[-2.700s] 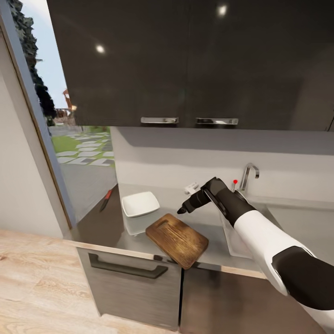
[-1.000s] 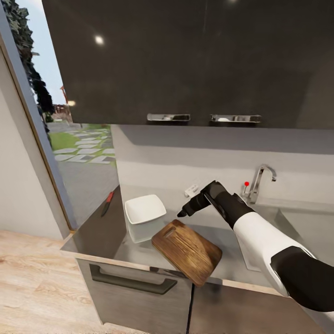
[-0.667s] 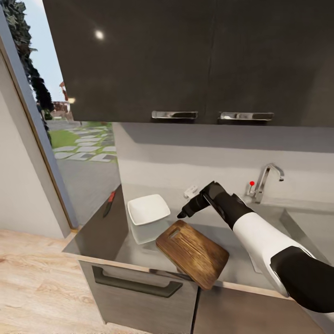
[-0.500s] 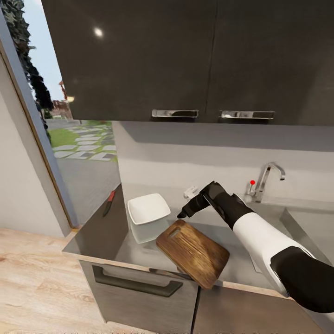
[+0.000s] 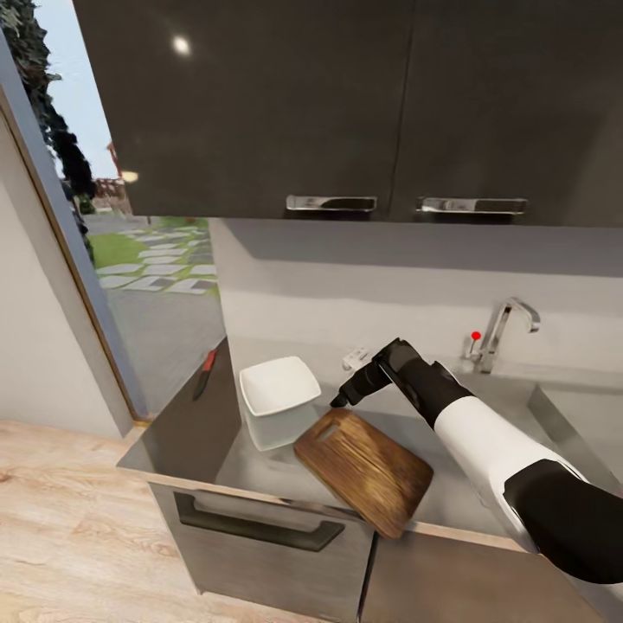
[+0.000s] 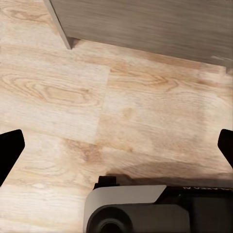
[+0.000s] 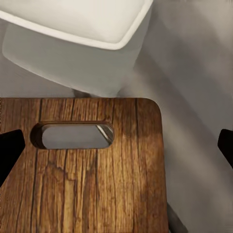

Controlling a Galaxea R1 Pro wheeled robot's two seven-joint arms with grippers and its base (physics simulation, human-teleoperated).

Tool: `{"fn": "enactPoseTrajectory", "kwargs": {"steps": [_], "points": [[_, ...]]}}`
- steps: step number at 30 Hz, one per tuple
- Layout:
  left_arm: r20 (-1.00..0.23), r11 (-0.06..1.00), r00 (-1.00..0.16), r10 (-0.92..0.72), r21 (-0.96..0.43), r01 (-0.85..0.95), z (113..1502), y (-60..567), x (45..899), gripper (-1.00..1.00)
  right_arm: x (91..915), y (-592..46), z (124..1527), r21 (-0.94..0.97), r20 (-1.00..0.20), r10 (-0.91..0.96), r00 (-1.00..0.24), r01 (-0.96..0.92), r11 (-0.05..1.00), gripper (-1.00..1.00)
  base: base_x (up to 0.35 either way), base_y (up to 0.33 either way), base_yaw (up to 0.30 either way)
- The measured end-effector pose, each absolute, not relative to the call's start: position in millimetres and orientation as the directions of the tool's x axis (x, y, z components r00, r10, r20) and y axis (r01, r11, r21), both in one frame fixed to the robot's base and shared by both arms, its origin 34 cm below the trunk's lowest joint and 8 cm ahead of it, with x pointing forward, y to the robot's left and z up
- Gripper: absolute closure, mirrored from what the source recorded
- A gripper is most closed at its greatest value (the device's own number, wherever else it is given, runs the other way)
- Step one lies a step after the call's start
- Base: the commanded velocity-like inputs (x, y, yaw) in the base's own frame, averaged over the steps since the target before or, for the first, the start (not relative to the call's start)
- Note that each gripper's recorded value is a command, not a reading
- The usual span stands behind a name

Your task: In the kitchen, take the Vidalia onion out of the sink, dice it on the chopping board with the paring knife, put the diced onion into the bowl on the countertop, then place both the paring knife and the chopping board into the sink.

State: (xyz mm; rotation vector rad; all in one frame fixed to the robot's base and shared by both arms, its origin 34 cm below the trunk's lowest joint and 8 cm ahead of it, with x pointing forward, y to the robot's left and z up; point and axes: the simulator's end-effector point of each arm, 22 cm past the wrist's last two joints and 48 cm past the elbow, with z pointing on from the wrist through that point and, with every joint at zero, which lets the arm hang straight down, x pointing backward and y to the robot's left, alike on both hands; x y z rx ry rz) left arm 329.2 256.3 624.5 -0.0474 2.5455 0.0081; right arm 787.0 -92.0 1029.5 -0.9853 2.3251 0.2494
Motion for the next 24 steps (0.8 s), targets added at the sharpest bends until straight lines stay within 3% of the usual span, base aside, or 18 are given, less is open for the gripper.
{"fn": "enactPoseTrajectory", "kwargs": {"steps": [16, 24], "points": [[-0.539, 0.999, -0.842, -0.031, -0.004, -0.035, 619, 256, 320, -1.00, 788, -94, 1011, -0.046, -0.569, -0.600, -0.562, -0.707, 0.706, -1.00, 0.014, 0.022, 0.000], [-0.533, 0.999, -0.845, -0.031, -0.003, -0.035, 618, 256, 318, -1.00, 783, -87, 996, -0.120, -0.532, -0.690, -0.490, -0.763, 0.635, -1.00, 0.000, 0.000, 0.000]]}}
